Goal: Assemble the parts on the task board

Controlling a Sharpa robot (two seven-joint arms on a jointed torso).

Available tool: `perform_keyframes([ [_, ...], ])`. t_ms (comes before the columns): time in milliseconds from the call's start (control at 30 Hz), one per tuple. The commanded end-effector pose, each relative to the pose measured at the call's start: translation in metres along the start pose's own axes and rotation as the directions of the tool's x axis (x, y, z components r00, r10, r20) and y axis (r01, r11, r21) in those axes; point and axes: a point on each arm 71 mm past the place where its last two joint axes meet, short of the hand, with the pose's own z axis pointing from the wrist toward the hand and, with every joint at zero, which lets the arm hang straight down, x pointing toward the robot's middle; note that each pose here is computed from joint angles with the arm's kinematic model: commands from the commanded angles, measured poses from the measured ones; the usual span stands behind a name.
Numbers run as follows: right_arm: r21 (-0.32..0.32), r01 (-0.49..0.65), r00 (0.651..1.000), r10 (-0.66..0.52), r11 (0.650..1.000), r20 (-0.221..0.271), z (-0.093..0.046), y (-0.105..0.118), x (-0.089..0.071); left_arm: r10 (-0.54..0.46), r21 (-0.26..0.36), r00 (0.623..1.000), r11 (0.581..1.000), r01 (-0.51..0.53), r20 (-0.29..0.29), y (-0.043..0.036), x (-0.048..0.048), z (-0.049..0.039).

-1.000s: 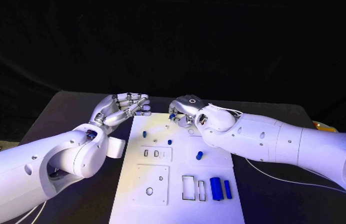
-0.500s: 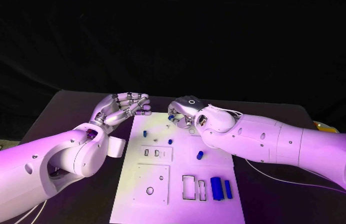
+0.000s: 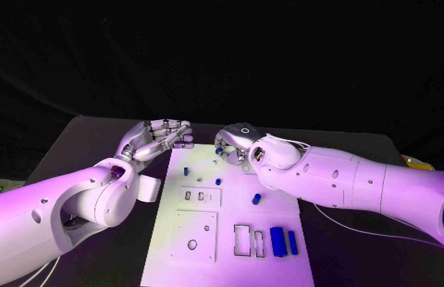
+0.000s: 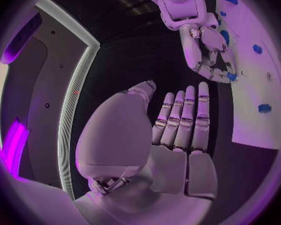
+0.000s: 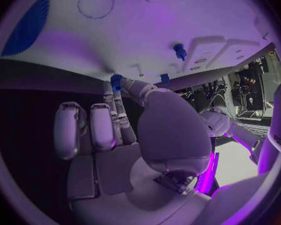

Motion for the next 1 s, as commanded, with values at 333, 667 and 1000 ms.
perform_keyframes([
  [333,0.009,0.018,0.998,-0.017,1.0,-0.066,0.003,0.0,0.009,-0.012,0.002,1.0,1.0,0.012,-0.015,-0.0007,0.0017,0.0012],
  [667,0.013,-0.003,1.0,0.003,1.0,-0.009,-0.016,-0.01,0.0,-0.01,0.001,1.0,1.0,0.01,-0.011,-0.0003,-0.0005,0.001],
  [1000,0.072,-0.148,0.987,0.143,0.986,0.068,-0.059,-0.041,-0.036,-0.007,-0.003,1.0,1.0,0.007,-0.001,0.0005,-0.0058,0.0006],
])
